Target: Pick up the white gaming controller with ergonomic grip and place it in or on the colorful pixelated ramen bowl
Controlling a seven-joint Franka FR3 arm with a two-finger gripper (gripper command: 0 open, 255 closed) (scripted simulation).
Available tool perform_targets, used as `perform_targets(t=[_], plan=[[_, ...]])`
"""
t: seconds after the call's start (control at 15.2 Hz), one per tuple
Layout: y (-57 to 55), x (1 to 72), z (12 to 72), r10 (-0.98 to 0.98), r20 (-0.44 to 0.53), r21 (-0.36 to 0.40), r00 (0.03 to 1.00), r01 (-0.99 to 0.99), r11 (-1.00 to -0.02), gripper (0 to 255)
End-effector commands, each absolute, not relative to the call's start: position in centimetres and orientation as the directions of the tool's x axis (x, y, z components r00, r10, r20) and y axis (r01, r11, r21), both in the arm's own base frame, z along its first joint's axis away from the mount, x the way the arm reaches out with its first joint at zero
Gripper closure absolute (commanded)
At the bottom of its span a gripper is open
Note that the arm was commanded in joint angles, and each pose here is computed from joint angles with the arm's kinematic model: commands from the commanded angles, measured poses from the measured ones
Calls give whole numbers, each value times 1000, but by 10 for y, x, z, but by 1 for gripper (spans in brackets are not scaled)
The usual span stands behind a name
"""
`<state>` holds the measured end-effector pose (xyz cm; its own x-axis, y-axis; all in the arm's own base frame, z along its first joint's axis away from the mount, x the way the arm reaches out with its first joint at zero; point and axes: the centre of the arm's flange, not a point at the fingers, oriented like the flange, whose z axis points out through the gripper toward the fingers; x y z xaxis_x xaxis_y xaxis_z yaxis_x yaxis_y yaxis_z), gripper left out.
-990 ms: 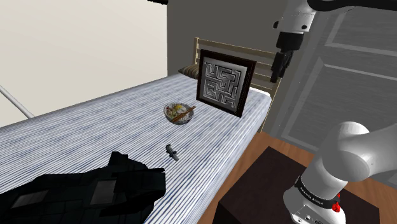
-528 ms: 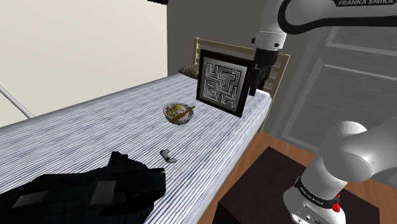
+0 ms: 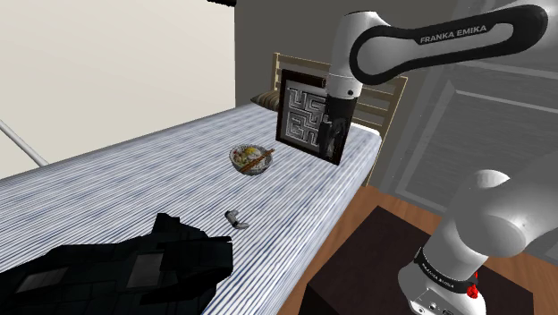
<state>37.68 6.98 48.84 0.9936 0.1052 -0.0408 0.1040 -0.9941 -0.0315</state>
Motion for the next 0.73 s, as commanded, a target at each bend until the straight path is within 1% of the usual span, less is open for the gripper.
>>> perform_targets(t=[0.0, 0.66], plan=[[86, 391, 470, 106, -41, -37, 994, 104, -994, 0], [161, 452, 383, 113, -50, -60, 992, 110, -992, 0]])
